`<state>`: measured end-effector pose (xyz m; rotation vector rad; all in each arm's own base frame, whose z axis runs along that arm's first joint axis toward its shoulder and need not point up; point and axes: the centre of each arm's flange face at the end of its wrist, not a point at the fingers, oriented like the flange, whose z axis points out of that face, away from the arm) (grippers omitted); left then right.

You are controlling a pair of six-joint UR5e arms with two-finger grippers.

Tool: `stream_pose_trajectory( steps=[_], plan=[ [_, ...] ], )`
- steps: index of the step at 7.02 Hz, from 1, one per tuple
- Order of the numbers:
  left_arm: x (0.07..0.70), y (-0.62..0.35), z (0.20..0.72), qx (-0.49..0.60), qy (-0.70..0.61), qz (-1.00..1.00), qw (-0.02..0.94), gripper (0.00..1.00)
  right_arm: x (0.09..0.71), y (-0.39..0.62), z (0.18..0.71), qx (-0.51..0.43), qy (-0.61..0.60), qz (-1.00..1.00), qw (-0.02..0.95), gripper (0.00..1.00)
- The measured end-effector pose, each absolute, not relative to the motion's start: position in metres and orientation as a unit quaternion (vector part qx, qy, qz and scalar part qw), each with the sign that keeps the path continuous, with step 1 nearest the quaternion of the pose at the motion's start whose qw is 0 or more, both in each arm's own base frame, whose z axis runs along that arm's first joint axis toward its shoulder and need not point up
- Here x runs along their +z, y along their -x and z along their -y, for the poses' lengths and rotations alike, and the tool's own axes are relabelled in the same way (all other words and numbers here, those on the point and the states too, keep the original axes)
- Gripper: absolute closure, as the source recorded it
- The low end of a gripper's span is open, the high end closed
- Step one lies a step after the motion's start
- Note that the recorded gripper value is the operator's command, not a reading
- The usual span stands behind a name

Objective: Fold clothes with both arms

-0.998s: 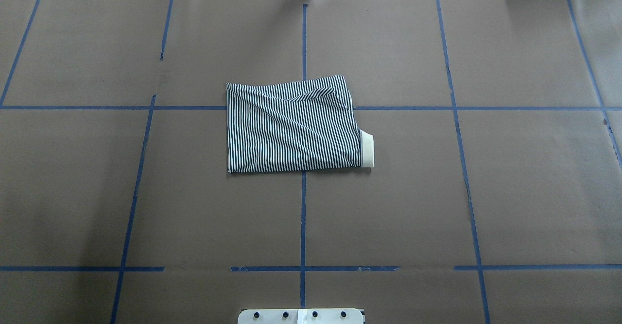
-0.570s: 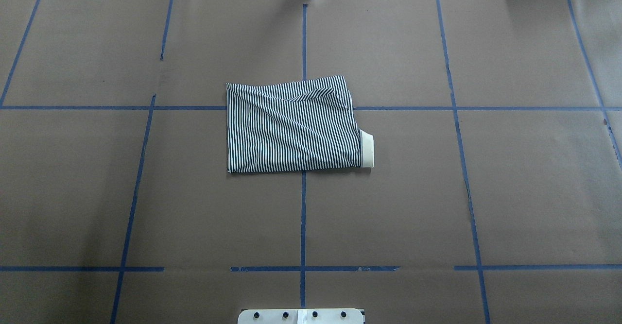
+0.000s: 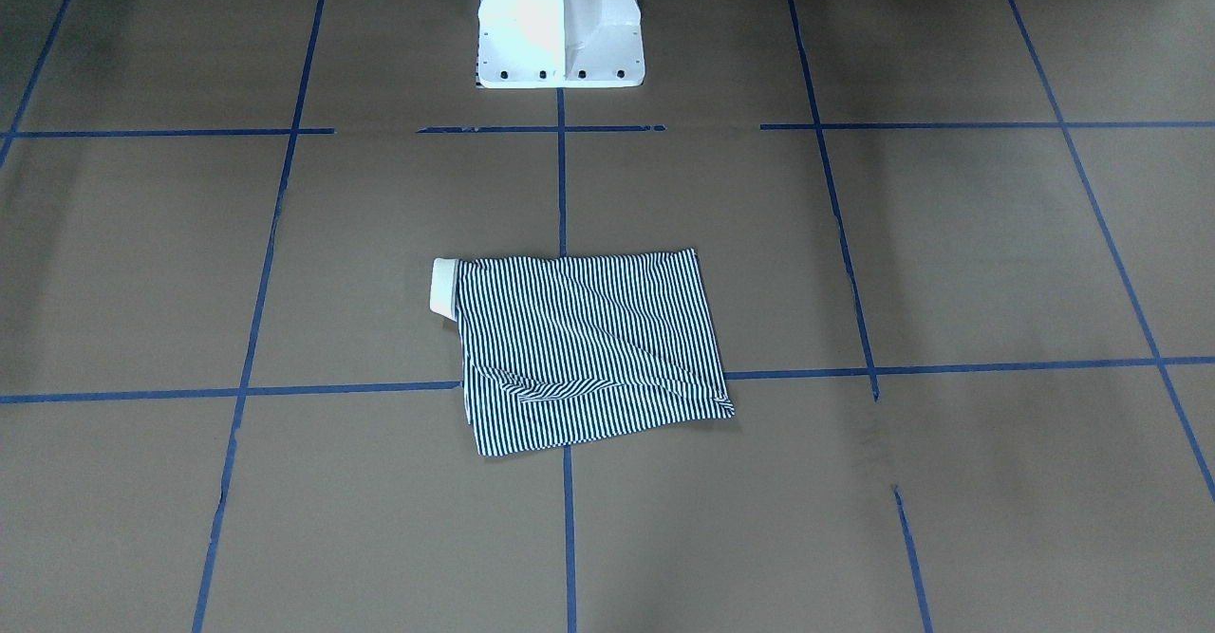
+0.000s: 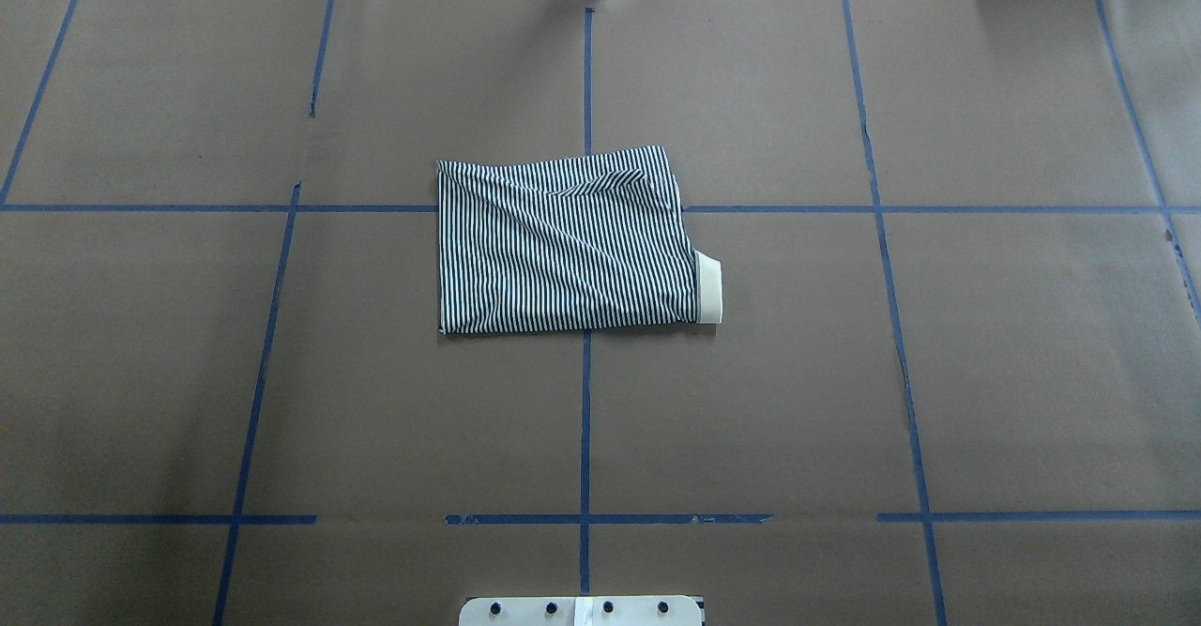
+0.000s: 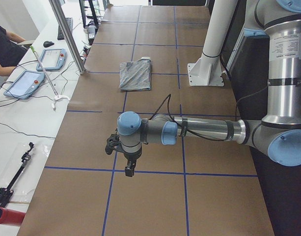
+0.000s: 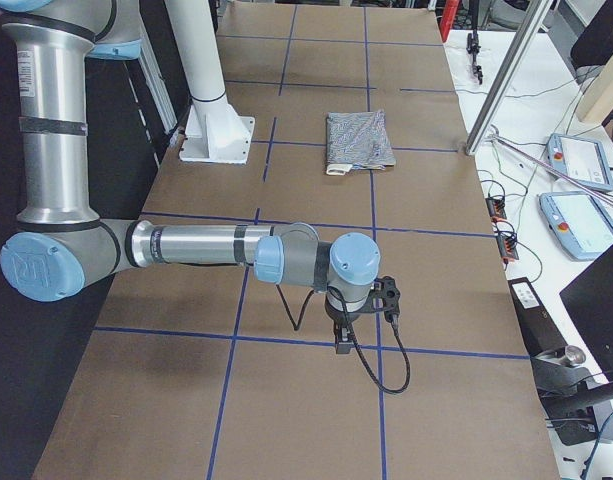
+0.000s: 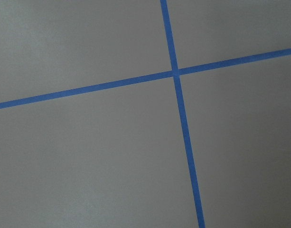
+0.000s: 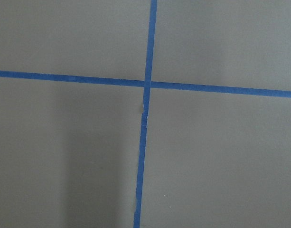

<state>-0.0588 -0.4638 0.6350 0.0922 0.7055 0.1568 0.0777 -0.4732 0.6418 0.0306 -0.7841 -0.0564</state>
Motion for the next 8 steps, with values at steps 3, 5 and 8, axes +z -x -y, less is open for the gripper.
stream_pose_trajectory(
  steps=[3, 5, 8],
  plan=[
    [0.6347, 0.0587, 0.464, 0.076, -0.045, -0.346, 0.934, 0.0, 0.6437, -0.0658, 0.4765, -0.03, -0.012, 0.381, 0.924, 0.0],
    [0.6355, 0.0585, 0.4641, 0.062, -0.04, -0.347, 0.935, 0.0, 0.6431, -0.0641, 0.477, -0.028, -0.011, 0.382, 0.924, 0.0],
    [0.6331, 0.0585, 0.4647, 0.016, -0.027, -0.349, 0.936, 0.0, 0.6406, -0.0641, 0.4786, -0.027, -0.013, 0.382, 0.924, 0.0]
  ],
)
